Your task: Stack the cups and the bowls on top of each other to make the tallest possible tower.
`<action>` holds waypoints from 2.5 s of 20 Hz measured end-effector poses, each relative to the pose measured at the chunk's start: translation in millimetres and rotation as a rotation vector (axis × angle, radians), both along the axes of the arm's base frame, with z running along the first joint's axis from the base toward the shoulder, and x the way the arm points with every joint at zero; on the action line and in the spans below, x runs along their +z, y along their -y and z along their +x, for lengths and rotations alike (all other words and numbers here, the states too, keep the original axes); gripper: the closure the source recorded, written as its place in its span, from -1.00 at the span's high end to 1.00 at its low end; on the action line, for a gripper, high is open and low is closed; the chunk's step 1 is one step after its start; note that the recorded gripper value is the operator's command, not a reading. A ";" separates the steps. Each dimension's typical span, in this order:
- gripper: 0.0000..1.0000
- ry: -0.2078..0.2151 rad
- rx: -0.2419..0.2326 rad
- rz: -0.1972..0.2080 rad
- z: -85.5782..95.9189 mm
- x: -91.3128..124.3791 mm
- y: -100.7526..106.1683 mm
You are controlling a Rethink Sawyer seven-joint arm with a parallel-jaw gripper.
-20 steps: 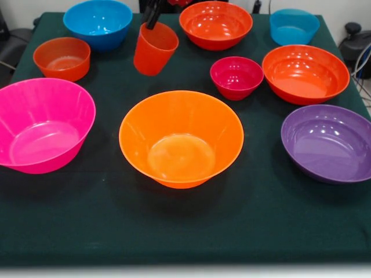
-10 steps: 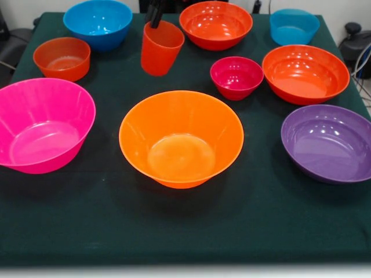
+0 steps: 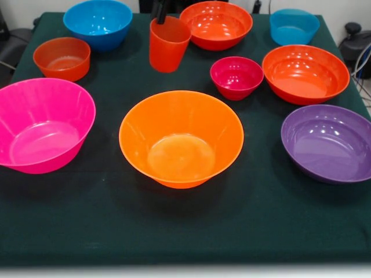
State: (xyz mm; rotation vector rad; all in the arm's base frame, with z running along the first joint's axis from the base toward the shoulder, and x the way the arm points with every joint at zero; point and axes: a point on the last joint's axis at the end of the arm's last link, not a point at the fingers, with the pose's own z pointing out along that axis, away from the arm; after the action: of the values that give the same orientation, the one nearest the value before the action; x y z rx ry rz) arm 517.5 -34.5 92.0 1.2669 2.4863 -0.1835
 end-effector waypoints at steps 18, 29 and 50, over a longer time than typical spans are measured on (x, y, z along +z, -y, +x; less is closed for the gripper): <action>-1.00 -0.018 0.019 0.094 24.7 22.6 -10.7; -1.00 -0.015 0.059 0.096 51.7 12.6 2.7; -1.00 -0.043 0.148 0.065 61.7 -0.4 2.1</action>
State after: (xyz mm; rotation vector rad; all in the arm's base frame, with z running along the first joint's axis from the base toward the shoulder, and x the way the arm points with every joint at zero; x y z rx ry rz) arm 579.2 -36.6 91.6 1.1078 2.6300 -0.0948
